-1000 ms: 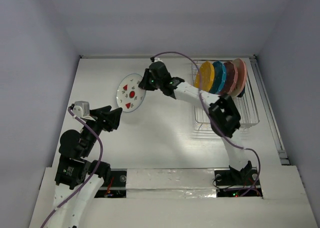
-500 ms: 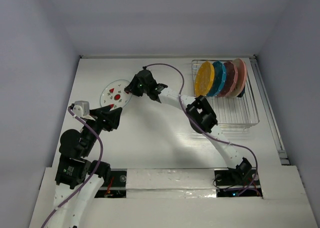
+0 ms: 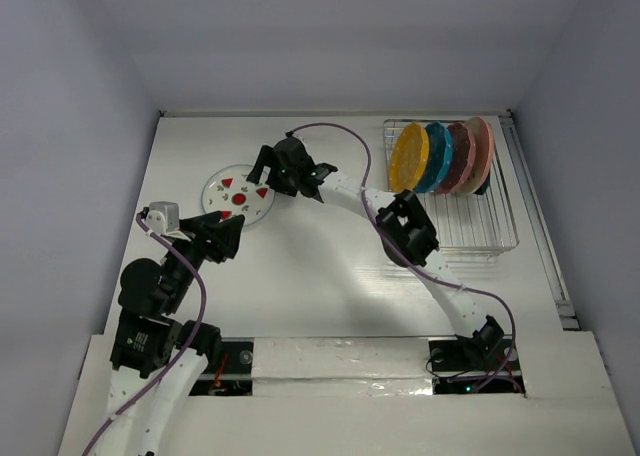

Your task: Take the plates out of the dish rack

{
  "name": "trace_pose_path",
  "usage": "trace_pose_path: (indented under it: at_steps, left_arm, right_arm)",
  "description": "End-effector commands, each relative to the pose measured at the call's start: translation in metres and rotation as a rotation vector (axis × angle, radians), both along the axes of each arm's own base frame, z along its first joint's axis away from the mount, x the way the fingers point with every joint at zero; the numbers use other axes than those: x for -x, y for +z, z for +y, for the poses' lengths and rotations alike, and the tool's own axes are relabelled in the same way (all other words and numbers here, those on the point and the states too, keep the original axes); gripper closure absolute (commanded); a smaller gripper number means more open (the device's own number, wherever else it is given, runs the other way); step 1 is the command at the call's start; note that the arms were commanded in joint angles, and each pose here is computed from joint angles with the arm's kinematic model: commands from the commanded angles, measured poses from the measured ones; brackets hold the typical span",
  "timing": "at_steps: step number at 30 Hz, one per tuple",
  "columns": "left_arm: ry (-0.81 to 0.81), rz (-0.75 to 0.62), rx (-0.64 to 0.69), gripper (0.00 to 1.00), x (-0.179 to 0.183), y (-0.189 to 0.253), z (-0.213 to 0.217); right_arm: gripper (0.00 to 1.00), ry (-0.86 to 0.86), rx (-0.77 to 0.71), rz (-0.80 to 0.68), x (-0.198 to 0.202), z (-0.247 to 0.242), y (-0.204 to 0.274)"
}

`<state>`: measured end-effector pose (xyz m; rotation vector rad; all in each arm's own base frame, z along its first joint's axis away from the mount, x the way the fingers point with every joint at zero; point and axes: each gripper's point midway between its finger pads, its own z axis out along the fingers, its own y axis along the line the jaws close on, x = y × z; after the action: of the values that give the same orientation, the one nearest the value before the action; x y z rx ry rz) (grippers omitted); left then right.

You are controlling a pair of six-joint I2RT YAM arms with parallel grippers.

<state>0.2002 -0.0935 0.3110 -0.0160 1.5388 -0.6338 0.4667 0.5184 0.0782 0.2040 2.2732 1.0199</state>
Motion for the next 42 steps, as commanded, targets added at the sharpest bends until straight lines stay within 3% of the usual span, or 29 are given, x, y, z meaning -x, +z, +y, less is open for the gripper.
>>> trace_pose_path:
  at_steps: [1, 4, 7, 9, 11, 12, 13, 14, 15, 16, 18, 20, 21, 22, 23, 25, 32, 39, 42]
  left_arm:
    - [-0.013, -0.028, 0.007, 0.46, -0.001, 0.006, -0.003]
    - [-0.015, -0.029, 0.007, 0.46, -0.001, 0.006, -0.003]
    - [-0.015, -0.031, 0.007, 0.46, -0.001, 0.007, -0.003]
    - [-0.015, -0.027, 0.005, 0.46, -0.001, 0.005, -0.003]
    - [-0.015, -0.028, 0.005, 0.46, -0.001, 0.006, -0.003]
    - [-0.015, -0.027, 0.005, 0.46, -0.001, 0.005, -0.003]
    - [-0.015, -0.030, 0.005, 0.46, -0.001, 0.006, -0.003]
    - [-0.016, -0.030, 0.005, 0.46, -0.001, 0.006, -0.003]
    - [-0.019, -0.036, 0.005, 0.48, 0.000, 0.007, -0.003]
    - [-0.024, -0.036, 0.005, 0.54, 0.000, 0.006, -0.004]
    - [-0.027, -0.047, 0.007, 0.59, 0.002, 0.009, -0.004]
    - [-0.024, -0.049, 0.007, 0.70, 0.002, 0.010, -0.004]
    - [-0.016, -0.044, 0.006, 0.73, 0.002, 0.009, -0.002]
    - [-0.007, -0.043, 0.005, 0.75, 0.001, 0.009, -0.001]
    - [0.007, -0.042, 0.008, 0.76, 0.001, 0.009, 0.002]
    - [0.005, -0.039, 0.007, 0.76, 0.000, 0.009, 0.001]
    - [0.008, -0.027, 0.004, 0.66, -0.003, 0.005, 0.001]
    - [0.021, -0.031, 0.006, 0.64, -0.003, 0.006, 0.004]
    - [0.018, -0.030, 0.005, 0.63, -0.003, 0.006, 0.003]
  right_arm:
    - [0.03, -0.051, 0.110, -0.207, -0.012, -0.030, 0.092]
    - [0.00, -0.105, 0.271, -0.248, -0.018, -0.060, 0.087]
    - [0.01, -0.062, 0.343, -0.284, -0.012, -0.071, 0.097]
    - [0.08, -0.047, 0.385, -0.338, -0.004, -0.086, 0.124]
    - [0.67, -0.091, 0.466, -0.356, -0.001, -0.118, 0.128]
    - [0.87, -0.130, 0.459, -0.413, 0.005, -0.142, 0.171]
    - [1.00, -0.178, 0.480, -0.417, 0.000, -0.171, 0.181]
    - [1.00, -0.213, 0.492, -0.439, 0.001, -0.193, 0.194]
    - [1.00, -0.213, 0.563, -0.413, 0.009, -0.221, 0.173]
    - [1.00, -0.315, 0.557, -0.446, 0.011, -0.268, 0.211]
    - [1.00, -0.352, 0.618, -0.420, 0.025, -0.313, 0.200]
    - [0.96, -0.442, 0.611, -0.440, 0.039, -0.363, 0.226]
    - [0.90, -0.457, 0.630, -0.434, 0.045, -0.376, 0.224]
    - [0.61, -0.472, 0.640, -0.424, 0.053, -0.390, 0.222]
    - [0.46, -0.473, 0.655, -0.409, 0.056, -0.398, 0.216]
    - [0.34, -0.490, 0.677, -0.379, 0.054, -0.417, 0.203]
    - [0.35, -0.449, 0.661, -0.347, 0.019, -0.425, 0.186]
    - [0.40, -0.473, 0.728, -0.257, -0.015, -0.437, 0.149]
    - [0.51, -0.476, 0.720, -0.278, -0.020, -0.435, 0.151]
